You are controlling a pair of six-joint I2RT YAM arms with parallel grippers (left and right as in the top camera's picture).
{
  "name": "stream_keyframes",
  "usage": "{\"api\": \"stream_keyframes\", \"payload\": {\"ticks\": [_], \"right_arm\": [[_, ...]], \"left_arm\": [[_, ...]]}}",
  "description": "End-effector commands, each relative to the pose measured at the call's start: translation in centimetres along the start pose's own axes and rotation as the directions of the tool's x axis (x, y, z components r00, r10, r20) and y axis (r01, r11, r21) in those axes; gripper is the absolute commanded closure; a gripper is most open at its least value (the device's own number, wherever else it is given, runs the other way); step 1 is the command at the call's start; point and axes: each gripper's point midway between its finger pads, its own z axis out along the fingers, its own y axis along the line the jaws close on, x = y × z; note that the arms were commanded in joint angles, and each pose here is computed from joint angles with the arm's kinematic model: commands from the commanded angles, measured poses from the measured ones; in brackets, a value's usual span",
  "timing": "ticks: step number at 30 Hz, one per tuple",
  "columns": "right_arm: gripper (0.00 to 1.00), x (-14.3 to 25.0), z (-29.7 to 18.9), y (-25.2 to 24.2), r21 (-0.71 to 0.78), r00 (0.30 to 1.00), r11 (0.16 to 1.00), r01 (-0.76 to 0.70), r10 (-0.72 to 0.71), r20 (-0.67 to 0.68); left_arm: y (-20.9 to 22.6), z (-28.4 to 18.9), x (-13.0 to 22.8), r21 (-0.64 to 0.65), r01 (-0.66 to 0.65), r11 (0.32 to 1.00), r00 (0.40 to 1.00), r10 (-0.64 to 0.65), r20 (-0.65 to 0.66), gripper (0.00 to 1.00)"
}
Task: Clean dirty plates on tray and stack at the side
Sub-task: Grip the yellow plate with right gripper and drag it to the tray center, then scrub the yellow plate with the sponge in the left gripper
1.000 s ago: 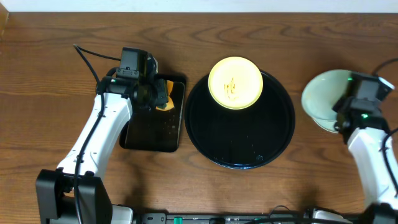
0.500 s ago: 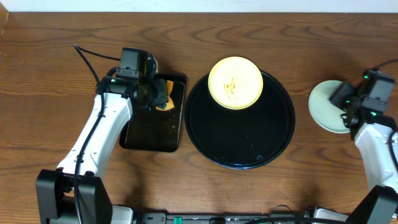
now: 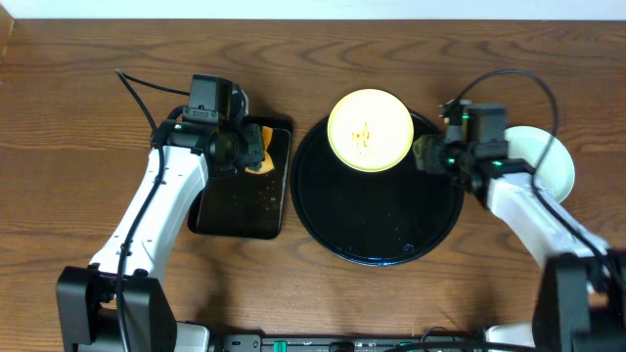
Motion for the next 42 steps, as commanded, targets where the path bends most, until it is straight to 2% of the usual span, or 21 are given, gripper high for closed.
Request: {"api": "stream_keyframes", "payload": {"ticks": [1,4,8,15,21,26,31,35,42], "right_arm": [[0.48,0.3,2.3,0.2,0.011,0.996,0.996,-0.083,0.083,-0.009],[0.54,0.4,4.2,1.5,-0.062,0.996,0.994,-0.087,0.086,-0.007],[0.56,0.4,5.6,2.4,-0.111,0.994,0.988,-0.109,0.110,0.001],[0.83,1.5,6.0,2.2,-0.098,0.992,0.987,-0.125,0.122,-0.040],[0.98,3.8,5.4,1.8,-0.068,0.988,0.993,-0.096,0.087,-0.131],[0.99,4.7,3.0,2.2,-0.054,0.983,0.998,-0.041,0.030,-0.182],[0.99,4.2,-0.6,2.0,0.047,0.986,0.999,0.008,0.000,-0.165],[0.99,6.0,-2.1,2.4,0.057,0.973,0.998,0.016,-0.003,-0.232],[0.99,9.2,-1.6,1.4,0.113,0.942,0.994,0.001,0.037,-0.333]], "left_arm": [[-0.1,0.1,-0.2,0.005,-0.009,1.000,1.000,0.009,0.001,0.93],[-0.1,0.1,-0.2,0.005,-0.009,1.000,1.000,0.009,0.001,0.92],[-0.1,0.1,-0.2,0.005,-0.009,1.000,1.000,0.009,0.001,0.93],[-0.1,0.1,-0.2,0.005,-0.010,1.000,1.000,0.010,0.000,0.92],[-1.0,0.2,0.2,0.024,-0.027,0.999,1.000,0.028,-0.010,0.92],[-4.3,0.6,1.4,0.093,-0.096,0.991,0.995,0.099,-0.029,0.93],[-8.6,1.1,2.9,0.152,-0.206,0.967,0.977,0.211,-0.017,0.92],[-12.1,1.7,4.4,0.202,-0.286,0.937,0.956,0.292,-0.004,0.92],[-16.0,5.3,8.2,0.236,-0.211,0.948,0.965,0.240,-0.101,0.93]]}}
